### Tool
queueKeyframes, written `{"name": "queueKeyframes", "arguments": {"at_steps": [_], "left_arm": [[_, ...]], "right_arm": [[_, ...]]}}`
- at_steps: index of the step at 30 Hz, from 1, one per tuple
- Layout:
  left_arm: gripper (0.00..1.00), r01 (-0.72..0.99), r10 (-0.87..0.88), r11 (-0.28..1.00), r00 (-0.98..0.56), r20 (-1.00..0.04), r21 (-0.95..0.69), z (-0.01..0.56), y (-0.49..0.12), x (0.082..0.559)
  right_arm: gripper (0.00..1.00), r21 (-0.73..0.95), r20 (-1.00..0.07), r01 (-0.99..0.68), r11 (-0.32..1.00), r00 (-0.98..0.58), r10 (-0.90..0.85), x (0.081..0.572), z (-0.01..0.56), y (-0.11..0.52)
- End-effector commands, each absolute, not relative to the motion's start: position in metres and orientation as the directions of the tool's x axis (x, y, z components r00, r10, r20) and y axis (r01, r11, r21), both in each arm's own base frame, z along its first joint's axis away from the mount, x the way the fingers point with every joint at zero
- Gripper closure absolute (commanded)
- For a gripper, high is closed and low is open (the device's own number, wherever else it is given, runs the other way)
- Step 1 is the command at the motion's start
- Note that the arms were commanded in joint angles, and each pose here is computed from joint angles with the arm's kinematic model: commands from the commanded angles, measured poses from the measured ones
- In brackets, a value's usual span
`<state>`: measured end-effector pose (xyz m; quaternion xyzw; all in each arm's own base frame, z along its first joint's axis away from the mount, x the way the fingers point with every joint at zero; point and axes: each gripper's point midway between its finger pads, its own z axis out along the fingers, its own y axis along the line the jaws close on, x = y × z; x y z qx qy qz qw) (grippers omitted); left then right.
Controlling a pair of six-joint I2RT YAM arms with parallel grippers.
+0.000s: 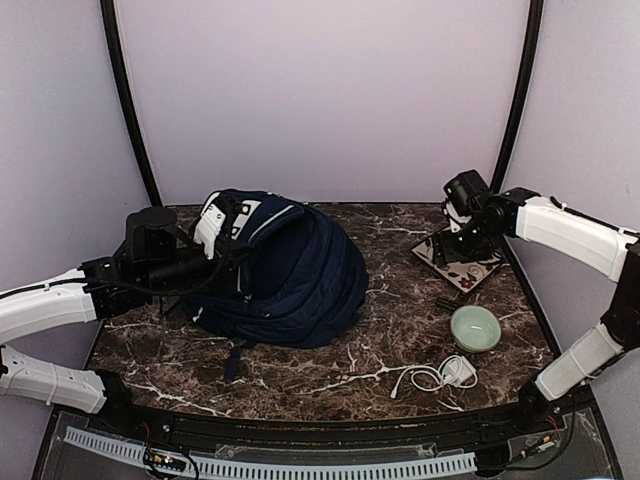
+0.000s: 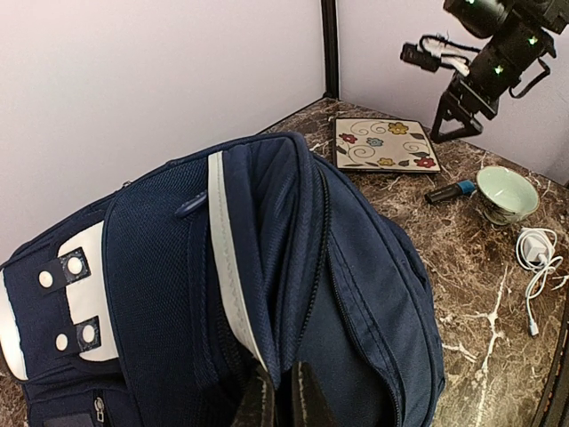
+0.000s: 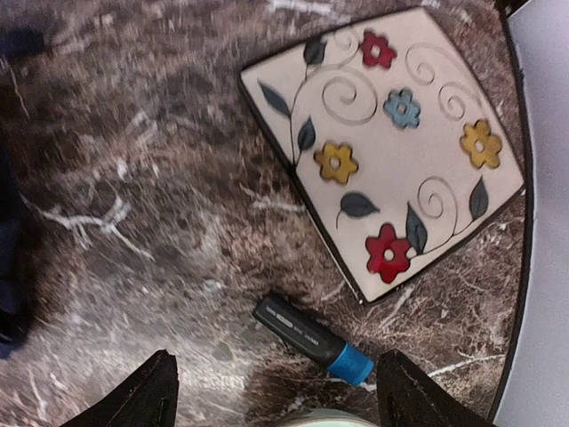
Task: Pack the student bag
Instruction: Move the pen to the center of the board.
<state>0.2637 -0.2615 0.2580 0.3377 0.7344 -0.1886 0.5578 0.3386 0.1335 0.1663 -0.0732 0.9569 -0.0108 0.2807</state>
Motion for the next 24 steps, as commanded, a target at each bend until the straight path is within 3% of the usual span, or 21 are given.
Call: {"name": "queueKeyframes", "arguments": {"at_steps": [1, 9, 19, 24], "left_arm": [[1.0, 0.697, 0.164, 0.71, -0.03, -0.986, 0.097, 0.316, -0.261, 0.263], [1.0, 0.7, 0.168, 0.707, -0.032, -0.985, 0.098, 0.315, -0.261, 0.263], [1.0, 0.699, 0.172, 0.708, -0.033, -0.985, 0.101, 0.314, -0.262, 0.264], [1.0, 0.697, 0.176, 0.71, -0.035, -0.984, 0.102, 0.312, -0.262, 0.265]], "right_arm": [[0.23, -0.068, -0.362, -0.211, 0.975, -0.905, -0.222, 0.318, 0.119, 0.121], [0.12, 0.002, -0.203, -0.214, 0.977, -0.957, -0.209, 0.309, 0.067, 0.105], [0.19, -0.046, -0.035, -0.26, 0.964, -0.964, -0.262, 0.296, 0.021, 0.093], [0.34, 0.041, -0.006, -0.3, 0.953, -0.954, -0.3, 0.295, 0.012, 0.118]]}}
